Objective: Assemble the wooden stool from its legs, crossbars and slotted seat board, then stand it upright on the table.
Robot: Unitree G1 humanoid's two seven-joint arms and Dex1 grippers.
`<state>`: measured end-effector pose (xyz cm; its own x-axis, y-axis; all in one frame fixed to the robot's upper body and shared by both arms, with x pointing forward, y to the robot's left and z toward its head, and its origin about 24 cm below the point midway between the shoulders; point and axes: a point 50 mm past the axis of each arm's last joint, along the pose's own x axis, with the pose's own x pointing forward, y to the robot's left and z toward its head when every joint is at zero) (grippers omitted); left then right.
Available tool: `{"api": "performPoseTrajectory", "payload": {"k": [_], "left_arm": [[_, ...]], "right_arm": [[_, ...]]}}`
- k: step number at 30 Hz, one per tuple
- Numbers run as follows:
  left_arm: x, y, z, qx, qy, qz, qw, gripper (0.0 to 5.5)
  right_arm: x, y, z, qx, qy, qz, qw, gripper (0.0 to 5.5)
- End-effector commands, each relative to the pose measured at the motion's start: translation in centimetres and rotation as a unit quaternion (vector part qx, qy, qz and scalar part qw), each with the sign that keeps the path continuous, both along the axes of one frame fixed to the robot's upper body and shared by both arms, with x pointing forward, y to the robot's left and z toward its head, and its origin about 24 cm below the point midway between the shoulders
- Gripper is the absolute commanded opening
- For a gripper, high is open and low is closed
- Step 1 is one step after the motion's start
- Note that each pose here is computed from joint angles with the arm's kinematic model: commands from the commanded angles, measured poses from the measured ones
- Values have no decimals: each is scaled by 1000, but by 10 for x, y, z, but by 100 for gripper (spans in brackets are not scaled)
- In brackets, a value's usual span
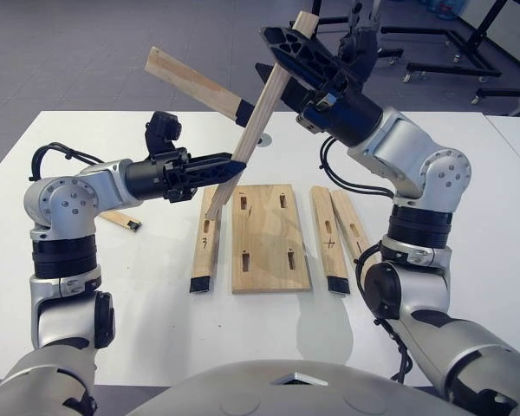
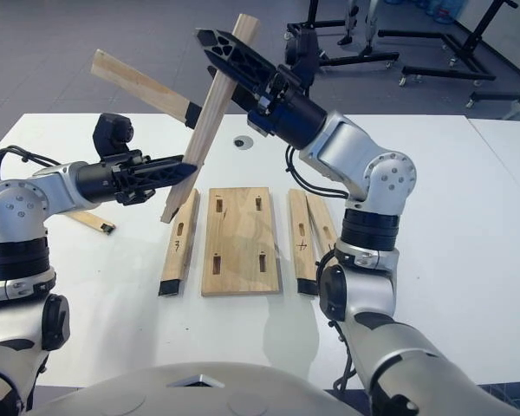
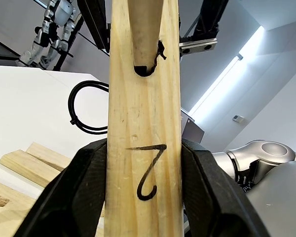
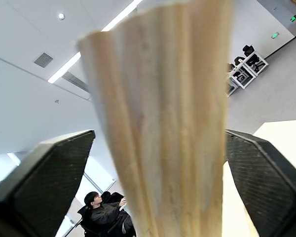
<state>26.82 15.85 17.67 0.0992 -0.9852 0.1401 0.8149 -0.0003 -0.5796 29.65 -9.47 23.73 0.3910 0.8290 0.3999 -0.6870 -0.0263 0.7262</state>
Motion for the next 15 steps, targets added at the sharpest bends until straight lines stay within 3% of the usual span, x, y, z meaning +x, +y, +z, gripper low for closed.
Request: {"api": "performPoseTrajectory", "payload": {"k": [1, 10, 15], "left_arm": [[-1, 0, 2, 5, -11, 2, 1000, 202], [2, 0, 4, 10, -16, 2, 1000, 202], [2, 1, 2, 9, -14, 6, 1000, 202]], "right_arm": [[-3, 1, -4, -8, 4, 1, 1000, 385], [-8, 2, -7, -7, 7, 1, 1000, 230], [-9, -1, -6, -5, 2, -3, 1000, 225]]}}
